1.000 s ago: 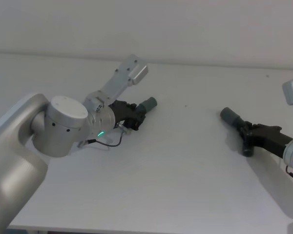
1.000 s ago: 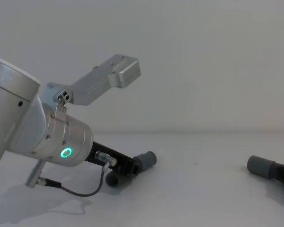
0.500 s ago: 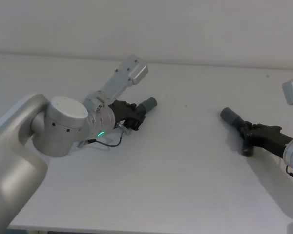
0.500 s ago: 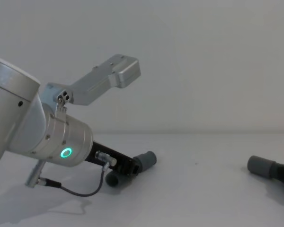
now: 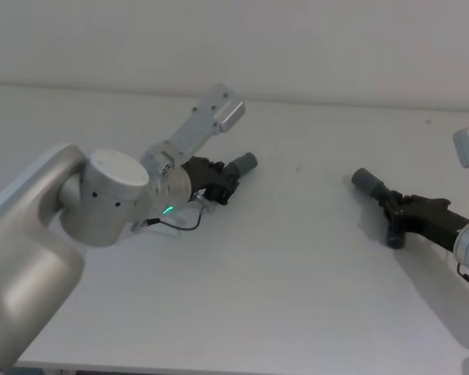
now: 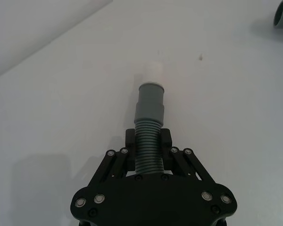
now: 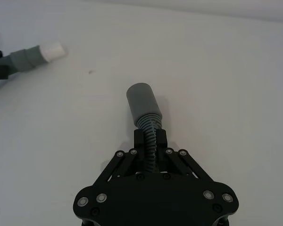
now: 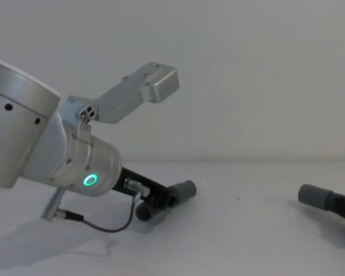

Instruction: Use both hands to pick up one end of the pipe from the table, align the ends, and insert them.

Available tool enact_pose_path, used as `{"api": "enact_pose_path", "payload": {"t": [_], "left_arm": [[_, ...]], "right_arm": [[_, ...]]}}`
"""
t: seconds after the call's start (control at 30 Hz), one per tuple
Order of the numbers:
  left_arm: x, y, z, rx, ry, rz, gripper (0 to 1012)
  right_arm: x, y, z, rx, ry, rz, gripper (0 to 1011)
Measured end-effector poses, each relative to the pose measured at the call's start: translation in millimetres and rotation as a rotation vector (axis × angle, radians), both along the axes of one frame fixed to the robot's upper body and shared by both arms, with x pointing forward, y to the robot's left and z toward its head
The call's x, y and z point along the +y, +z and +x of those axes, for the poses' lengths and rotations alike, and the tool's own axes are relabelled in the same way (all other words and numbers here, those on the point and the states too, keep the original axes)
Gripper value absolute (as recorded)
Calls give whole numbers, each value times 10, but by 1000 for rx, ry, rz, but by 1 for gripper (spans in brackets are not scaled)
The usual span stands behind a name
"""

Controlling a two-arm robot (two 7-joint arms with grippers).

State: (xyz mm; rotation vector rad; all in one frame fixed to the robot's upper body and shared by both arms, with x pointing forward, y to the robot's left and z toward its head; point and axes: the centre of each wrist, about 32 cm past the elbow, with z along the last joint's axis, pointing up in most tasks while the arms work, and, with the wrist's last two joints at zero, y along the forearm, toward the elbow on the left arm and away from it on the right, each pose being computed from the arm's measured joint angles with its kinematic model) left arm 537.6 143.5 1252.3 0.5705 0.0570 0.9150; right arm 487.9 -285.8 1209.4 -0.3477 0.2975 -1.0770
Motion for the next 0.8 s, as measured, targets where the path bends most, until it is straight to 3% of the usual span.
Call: {"api": "enact_pose_path", "payload": {"t": [0.27,0.5,0.73,0.8], "left_arm": [[-100,111,62,-48,-28,13,299],[-166,278,120,-110,-72,20,299],[-170,418,165,-153,-128,28,299],[-152,472,183,-168,-166,34,299]], "right_arm": [[-67,-1,-10,-82,35,17,145],[-176,49,-11,-163,68,24,145],[-320,127,9,-232,136,26,144],[-367,149,19,-252,165,26,144]]}}
